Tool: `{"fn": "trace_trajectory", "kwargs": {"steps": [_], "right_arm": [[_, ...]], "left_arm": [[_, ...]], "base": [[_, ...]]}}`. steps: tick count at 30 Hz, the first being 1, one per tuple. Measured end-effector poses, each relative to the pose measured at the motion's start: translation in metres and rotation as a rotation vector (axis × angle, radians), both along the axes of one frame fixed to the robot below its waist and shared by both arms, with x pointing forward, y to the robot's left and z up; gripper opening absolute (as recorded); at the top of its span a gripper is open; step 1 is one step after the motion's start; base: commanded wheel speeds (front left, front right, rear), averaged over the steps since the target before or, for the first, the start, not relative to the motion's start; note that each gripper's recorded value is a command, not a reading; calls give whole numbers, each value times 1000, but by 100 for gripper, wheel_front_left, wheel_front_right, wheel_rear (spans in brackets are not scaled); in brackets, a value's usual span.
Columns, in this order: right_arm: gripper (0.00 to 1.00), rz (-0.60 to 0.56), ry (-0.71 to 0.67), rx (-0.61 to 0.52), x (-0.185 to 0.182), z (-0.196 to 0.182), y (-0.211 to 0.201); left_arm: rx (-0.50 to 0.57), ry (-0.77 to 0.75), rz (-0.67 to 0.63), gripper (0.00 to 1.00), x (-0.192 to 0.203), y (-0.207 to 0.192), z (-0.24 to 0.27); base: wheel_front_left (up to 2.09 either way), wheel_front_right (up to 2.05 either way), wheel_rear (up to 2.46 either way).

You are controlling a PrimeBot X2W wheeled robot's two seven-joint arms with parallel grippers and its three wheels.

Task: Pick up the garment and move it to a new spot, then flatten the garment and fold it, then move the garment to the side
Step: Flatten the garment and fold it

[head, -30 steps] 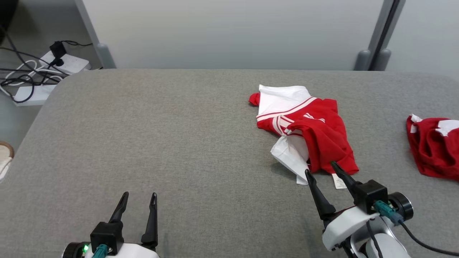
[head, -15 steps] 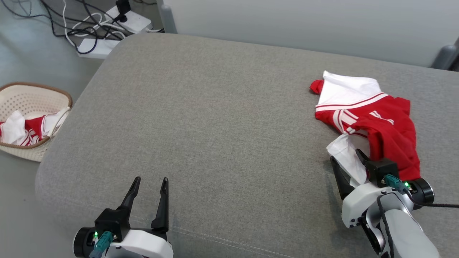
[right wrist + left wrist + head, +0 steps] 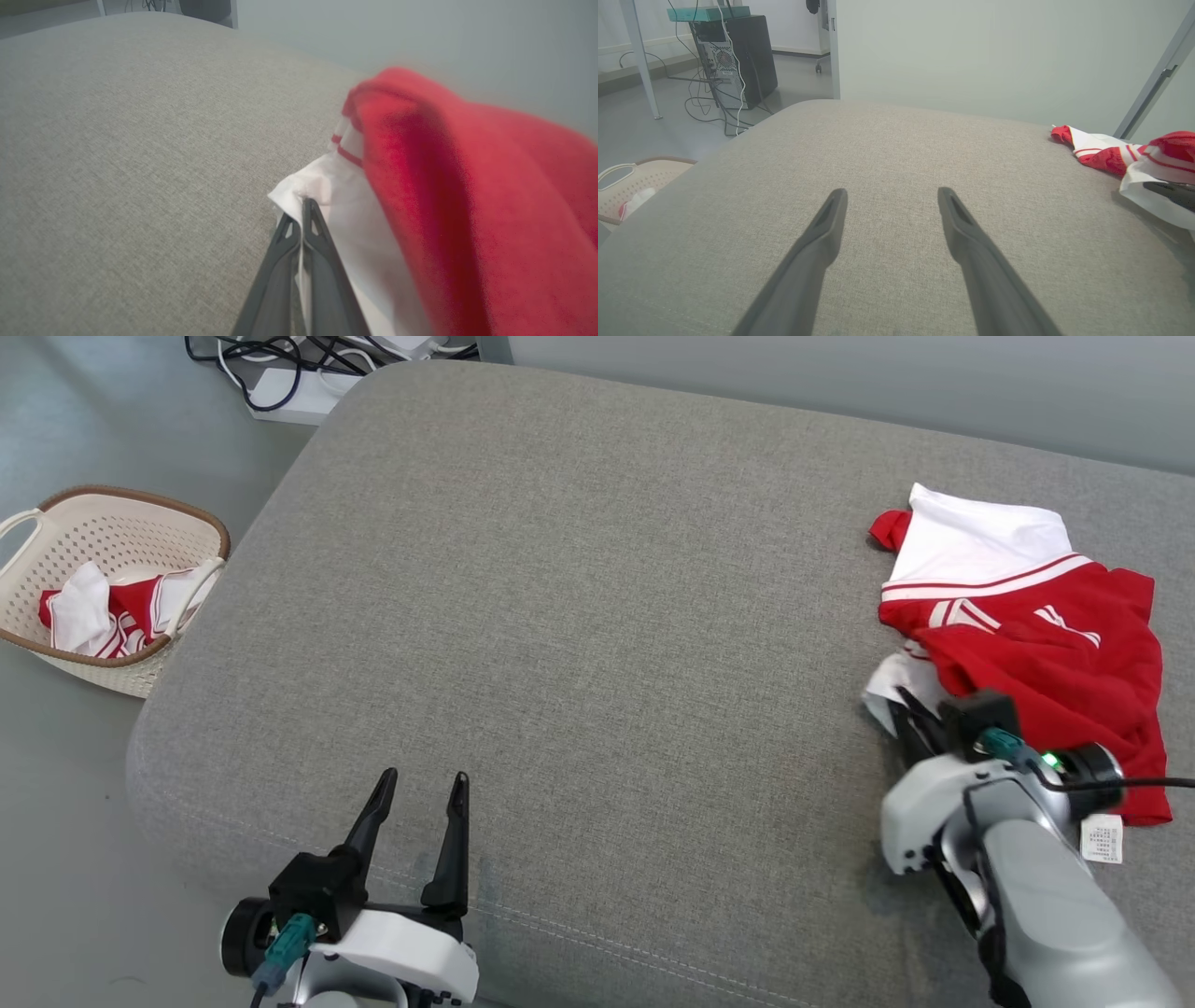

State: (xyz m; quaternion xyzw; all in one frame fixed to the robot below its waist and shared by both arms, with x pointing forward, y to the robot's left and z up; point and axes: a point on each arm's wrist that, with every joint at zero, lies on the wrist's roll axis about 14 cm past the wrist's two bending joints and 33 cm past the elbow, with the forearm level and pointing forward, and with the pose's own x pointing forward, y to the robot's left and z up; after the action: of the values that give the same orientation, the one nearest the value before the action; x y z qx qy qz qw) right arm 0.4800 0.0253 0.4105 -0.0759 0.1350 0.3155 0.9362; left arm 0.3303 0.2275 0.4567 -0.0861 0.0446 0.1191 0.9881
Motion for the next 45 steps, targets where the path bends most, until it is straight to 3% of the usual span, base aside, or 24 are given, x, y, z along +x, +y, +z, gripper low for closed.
{"fn": "trace_trajectory", "kwargs": {"steps": [3, 6, 11, 15, 19, 22, 24, 26, 30, 35, 38, 39, 40, 41, 45], "right_arm": [[0, 35, -25, 47, 0, 15, 17], [0, 106, -97, 135, 2, 52, 48], [0, 282, -287, 285, 0, 149, 107], [0, 378, -482, 397, 0, 248, 137], [0, 377, -660, 520, 3, 347, 137], [0, 308, -720, 555, 18, 382, 117], [0, 216, -702, 521, 44, 373, 91], [0, 114, -638, 450, 73, 339, 61], [0, -58, -393, 268, 105, 221, 2], [0, -276, -37, 110, 91, 67, -85], [0, -390, 119, 42, 64, 4, -134], [27, -421, 149, 30, 57, -7, -148], [84, -444, 166, 20, 52, -14, -158], [100, -466, 176, 17, 49, -19, -167], [100, -500, 138, 14, 48, -11, -186]], "left_arm": [[-6, -3, -11, 100, 1, -4, 0], [-13, -4, -26, 100, 1, -9, 0], [-32, -2, -58, 100, 1, -22, -1], [-44, 0, -79, 100, -3, -30, -2], [-47, 3, -84, 100, -8, -33, -3], [-50, 0, -82, 100, -11, -33, -2], [-56, -2, -81, 100, -11, -33, -2], [-62, 1, -81, 100, -10, -33, -3], [-70, 8, -102, 100, -5, -39, -6], [-77, 15, -162, 100, 6, -56, -8], [-74, 9, -196, 100, 16, -65, -6], [-73, 5, -208, 100, 19, -67, -5], [-72, 2, -217, 100, 21, -70, -4], [-72, -2, -222, 100, 23, -71, -3], [-73, -11, -236, 100, 25, -75, 0]], "base": [[0, 0, 0], [0, 0, 0], [0, 0, 0], [0, 0, 0], [0, 0, 0], [0, 0, 0], [0, 0, 0], [0, 0, 0], [0, 0, 0], [0, 0, 0], [0, 0, 0], [0, 0, 0], [0, 0, 0], [0, 0, 0], [0, 0, 0]]}}
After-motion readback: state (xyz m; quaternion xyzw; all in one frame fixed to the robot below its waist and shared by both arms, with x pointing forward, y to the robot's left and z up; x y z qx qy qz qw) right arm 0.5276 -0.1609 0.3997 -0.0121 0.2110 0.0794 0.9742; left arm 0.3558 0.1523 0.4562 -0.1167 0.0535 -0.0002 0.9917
